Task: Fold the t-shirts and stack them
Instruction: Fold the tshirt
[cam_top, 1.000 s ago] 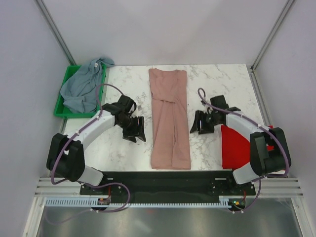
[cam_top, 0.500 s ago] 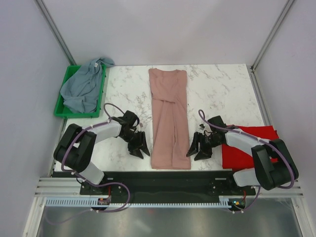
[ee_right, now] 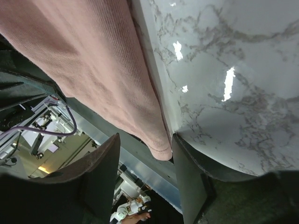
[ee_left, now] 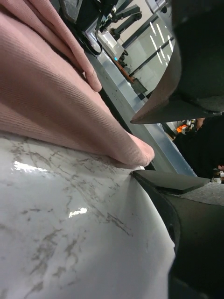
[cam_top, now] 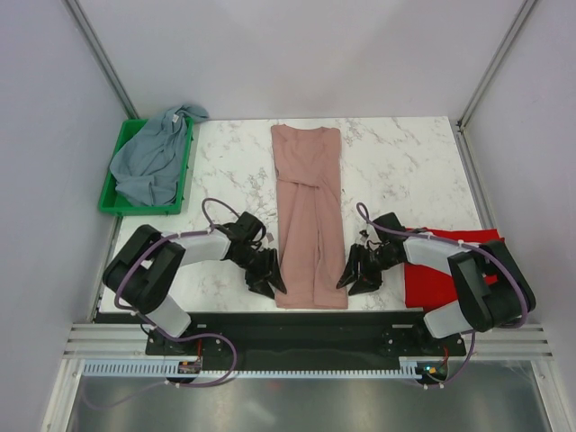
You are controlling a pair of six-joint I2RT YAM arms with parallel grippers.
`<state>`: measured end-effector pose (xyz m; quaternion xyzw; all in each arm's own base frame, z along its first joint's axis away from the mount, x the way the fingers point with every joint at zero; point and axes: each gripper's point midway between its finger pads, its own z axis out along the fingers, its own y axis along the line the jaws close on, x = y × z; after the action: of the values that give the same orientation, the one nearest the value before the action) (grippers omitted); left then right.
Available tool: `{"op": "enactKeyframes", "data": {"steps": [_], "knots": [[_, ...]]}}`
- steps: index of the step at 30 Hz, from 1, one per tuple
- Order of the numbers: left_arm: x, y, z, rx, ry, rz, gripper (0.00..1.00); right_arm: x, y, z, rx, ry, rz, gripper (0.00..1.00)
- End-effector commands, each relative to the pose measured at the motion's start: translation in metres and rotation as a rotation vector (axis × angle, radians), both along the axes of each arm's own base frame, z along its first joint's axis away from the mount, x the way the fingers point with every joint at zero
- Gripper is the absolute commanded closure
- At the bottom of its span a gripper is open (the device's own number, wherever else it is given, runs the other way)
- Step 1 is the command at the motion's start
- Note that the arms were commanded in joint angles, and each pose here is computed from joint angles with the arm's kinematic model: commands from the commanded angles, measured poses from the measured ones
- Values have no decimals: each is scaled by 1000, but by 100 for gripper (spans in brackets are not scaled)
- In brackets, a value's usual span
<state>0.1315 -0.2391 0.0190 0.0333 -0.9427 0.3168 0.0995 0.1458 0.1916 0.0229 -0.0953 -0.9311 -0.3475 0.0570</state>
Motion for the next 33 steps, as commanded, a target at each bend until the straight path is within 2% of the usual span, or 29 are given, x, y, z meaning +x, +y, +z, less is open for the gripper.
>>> {"op": "enactKeyframes", "data": {"steps": [1,3,8,9,10,11,12,13,22,28,33], "knots": [[2,-1,-14,32,-11,16,50,-6,-5,-16,-69,16,13,45],[1,-2,-14,33,-7,11,55,-11,-6,-19,-81,36,19,48],[1,-8,-12,19,-11,-4,63,-22,-9,-22,-86,74,30,63],[1,-9,-11,12,-16,-7,69,-23,-9,-20,-81,70,36,66],[1,-10,-11,8,-14,-11,73,-24,-9,-19,-80,65,41,77],[1,-11,-10,4,-18,-13,81,-24,-10,-19,-80,60,40,92],[2,-11,-8,2,-21,-15,91,-22,-11,-17,-92,45,37,100],[3,-10,-7,8,-31,-18,98,-21,-11,-15,-87,36,35,100],[23,-12,32,-10,-195,-90,98,7,3,40,54,-194,93,100],[72,-15,70,-24,-363,-80,98,37,3,82,93,-350,107,100],[111,1,82,26,-421,-6,98,78,1,106,116,-410,66,100]]}}
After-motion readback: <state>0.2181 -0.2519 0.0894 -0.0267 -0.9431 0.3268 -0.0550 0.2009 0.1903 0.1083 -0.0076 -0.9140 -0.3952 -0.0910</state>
